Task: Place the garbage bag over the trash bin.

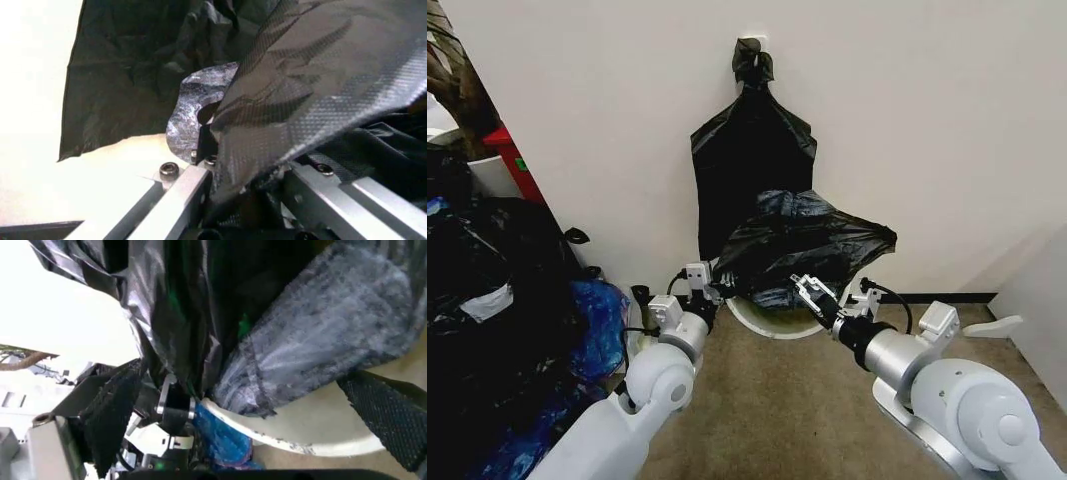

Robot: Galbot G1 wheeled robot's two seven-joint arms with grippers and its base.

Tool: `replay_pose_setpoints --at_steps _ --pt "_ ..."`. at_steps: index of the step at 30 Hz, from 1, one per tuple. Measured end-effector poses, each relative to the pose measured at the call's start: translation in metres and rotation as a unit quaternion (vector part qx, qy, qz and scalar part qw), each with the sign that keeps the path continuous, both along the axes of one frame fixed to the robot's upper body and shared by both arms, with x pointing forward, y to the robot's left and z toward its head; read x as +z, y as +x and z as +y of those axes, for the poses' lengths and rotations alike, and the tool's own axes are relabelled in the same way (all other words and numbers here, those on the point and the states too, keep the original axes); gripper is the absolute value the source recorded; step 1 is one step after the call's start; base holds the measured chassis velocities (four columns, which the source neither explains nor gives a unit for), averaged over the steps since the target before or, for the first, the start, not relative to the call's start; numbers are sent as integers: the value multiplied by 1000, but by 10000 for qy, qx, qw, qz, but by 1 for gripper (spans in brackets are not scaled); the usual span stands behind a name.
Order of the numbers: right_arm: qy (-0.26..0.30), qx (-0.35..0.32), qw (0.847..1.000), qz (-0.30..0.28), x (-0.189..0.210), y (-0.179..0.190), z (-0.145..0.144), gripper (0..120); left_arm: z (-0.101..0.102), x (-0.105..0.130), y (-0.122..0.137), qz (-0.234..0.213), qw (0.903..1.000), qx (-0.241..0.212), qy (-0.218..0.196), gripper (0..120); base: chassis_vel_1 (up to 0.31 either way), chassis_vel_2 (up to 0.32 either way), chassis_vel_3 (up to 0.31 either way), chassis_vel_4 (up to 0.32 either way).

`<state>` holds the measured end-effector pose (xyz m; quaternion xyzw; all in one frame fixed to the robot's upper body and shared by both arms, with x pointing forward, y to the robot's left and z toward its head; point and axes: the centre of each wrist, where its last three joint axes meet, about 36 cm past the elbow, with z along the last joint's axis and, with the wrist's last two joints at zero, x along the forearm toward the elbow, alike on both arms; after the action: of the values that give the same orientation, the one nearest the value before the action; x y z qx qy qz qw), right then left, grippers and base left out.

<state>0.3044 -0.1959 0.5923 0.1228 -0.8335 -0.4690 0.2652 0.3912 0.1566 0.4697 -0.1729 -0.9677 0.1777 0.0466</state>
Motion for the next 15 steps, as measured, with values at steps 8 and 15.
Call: replay_pose_setpoints --at_steps 8,15 --pt "-17 17 9998 -217 -2 -1 1 88 0 0 -3 33 10000 -12 -29 1 0 0 0 0" --pt "-125 -5 9994 -328 -7 0 1 63 2 2 -4 75 9999 11 -87 1 0 0 0 0"
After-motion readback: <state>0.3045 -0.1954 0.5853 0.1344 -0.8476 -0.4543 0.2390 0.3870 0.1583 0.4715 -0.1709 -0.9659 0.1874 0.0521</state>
